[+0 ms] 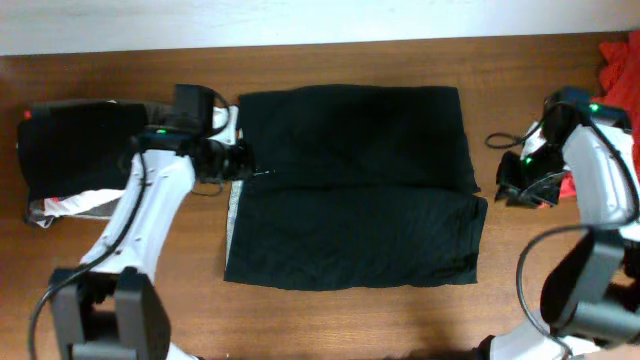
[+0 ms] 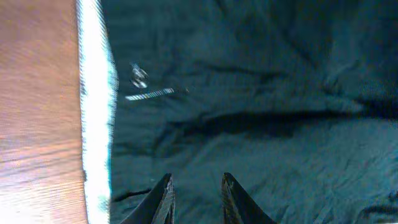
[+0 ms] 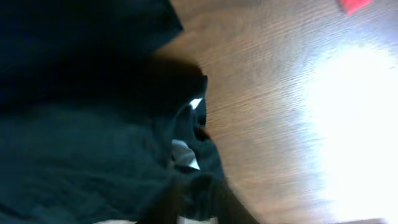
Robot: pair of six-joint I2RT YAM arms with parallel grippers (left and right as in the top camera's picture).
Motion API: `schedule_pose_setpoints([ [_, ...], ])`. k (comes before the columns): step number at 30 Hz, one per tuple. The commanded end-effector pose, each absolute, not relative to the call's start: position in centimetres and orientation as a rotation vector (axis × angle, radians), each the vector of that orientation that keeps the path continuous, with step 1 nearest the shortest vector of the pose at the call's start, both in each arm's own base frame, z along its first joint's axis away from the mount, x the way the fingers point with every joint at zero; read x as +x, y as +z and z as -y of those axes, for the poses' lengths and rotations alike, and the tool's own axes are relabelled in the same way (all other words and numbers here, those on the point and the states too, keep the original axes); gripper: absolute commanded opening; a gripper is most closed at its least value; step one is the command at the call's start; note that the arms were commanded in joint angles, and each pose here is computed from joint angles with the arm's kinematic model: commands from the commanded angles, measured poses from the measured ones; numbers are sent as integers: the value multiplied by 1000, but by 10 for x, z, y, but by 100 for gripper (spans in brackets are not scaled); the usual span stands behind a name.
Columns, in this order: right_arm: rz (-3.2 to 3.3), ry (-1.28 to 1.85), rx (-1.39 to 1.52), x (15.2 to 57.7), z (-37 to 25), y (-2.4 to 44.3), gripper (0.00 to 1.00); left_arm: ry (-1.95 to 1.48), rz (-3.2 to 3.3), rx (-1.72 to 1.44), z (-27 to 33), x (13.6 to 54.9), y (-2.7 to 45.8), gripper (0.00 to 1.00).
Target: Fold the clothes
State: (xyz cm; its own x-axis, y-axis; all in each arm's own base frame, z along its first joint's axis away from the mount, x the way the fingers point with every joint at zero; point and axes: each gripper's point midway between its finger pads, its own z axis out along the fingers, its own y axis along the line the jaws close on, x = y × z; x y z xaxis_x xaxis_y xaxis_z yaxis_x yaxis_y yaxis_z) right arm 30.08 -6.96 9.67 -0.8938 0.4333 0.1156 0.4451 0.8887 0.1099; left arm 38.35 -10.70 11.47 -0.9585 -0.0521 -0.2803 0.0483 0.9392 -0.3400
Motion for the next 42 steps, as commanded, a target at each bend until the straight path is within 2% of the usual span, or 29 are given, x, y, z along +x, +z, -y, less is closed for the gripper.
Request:
schedule_pose_setpoints([
  [1,2882,-197,-741,287,73,80,8,-414,-2903,29,107,374,80,25],
  [3,2849,-199,-771,280,79,70,4,-405,-2943,31,109,370,67,25],
  [9,2797,-320,-903,270,88,50,4,-397,-3009,20,108,366,44,22],
  [22,2780,-790,-1020,277,54,10,3,-396,-3011,20,108,366,43,23],
  [34,2977,-774,-928,300,69,-1,4,-396,-3011,20,108,366,43,22],
  [42,3019,-771,-927,300,68,-14,4,-396,-3011,20,108,366,43,22],
])
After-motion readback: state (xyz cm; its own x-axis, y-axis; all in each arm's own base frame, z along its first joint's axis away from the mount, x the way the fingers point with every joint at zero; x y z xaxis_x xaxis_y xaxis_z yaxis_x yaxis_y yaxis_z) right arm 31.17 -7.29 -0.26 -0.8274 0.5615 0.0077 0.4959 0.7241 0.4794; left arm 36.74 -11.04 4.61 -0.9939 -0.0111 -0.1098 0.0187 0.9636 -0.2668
